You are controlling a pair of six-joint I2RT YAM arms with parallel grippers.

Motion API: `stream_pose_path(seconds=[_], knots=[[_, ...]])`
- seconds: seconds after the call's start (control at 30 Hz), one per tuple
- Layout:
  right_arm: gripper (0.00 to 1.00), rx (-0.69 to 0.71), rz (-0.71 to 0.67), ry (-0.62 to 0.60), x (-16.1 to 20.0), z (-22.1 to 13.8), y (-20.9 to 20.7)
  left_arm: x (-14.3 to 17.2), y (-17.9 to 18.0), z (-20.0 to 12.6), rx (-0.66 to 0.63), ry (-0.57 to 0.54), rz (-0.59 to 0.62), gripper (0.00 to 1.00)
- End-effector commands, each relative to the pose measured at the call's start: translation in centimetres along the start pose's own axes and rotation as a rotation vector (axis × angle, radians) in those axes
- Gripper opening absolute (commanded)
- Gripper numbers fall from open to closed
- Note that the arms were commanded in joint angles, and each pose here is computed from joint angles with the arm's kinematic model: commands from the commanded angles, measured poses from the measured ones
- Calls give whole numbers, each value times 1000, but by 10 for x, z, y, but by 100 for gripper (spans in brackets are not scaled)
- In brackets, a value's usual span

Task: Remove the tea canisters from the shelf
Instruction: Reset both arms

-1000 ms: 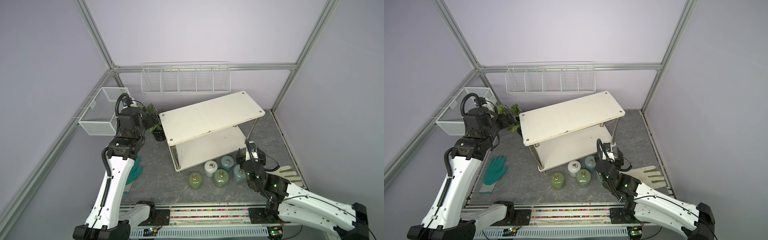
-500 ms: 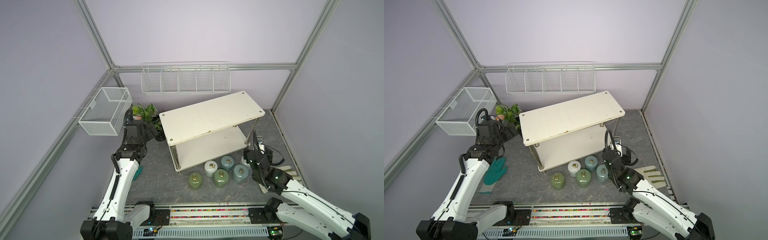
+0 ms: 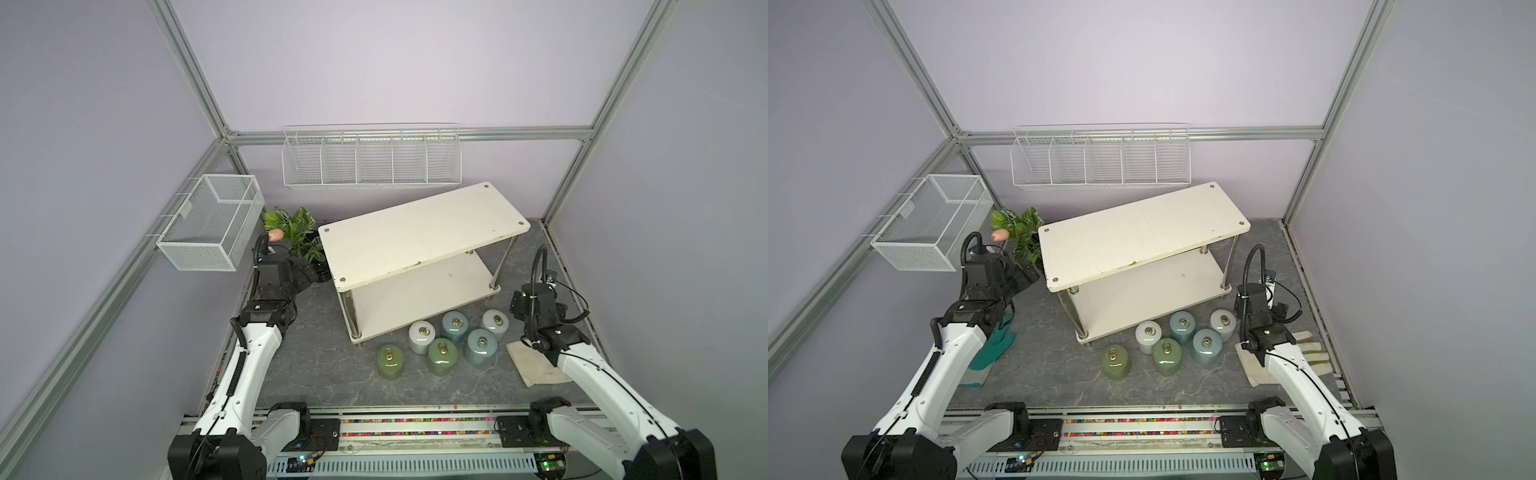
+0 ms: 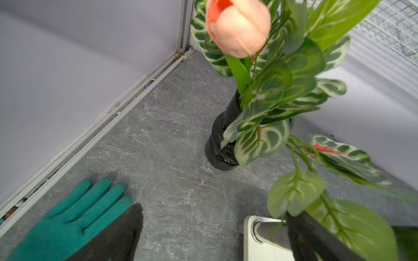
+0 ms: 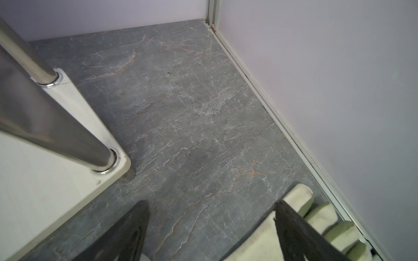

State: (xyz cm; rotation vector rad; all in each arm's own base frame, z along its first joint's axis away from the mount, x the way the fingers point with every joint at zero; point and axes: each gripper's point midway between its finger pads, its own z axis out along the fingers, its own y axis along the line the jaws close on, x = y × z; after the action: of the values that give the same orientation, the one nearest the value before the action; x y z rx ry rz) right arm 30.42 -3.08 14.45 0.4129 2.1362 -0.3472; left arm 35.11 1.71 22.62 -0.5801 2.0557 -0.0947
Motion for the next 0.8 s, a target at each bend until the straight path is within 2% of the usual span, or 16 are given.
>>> stream_pose_path(seconds=[0.0, 0.1, 0.33, 0.43, 0.63, 0.77], knots=[[89, -48, 48, -69, -16, 17, 2, -8, 3, 4, 12, -56, -16, 100], [89, -72, 100, -88, -18, 37, -6, -9, 10, 8, 18, -77, -27, 100], [89, -128, 69, -182, -27, 65, 3, -21, 26, 12, -8, -152, -34, 100], [89, -135, 38, -248, -31, 71, 7, -26, 32, 17, -45, -199, -22, 100], [89, -187, 23, -280, -18, 73, 14, -20, 49, 35, -116, -260, -14, 100], [89, -179, 24, -285, -13, 76, 15, -10, 64, 29, -139, -355, -9, 100]])
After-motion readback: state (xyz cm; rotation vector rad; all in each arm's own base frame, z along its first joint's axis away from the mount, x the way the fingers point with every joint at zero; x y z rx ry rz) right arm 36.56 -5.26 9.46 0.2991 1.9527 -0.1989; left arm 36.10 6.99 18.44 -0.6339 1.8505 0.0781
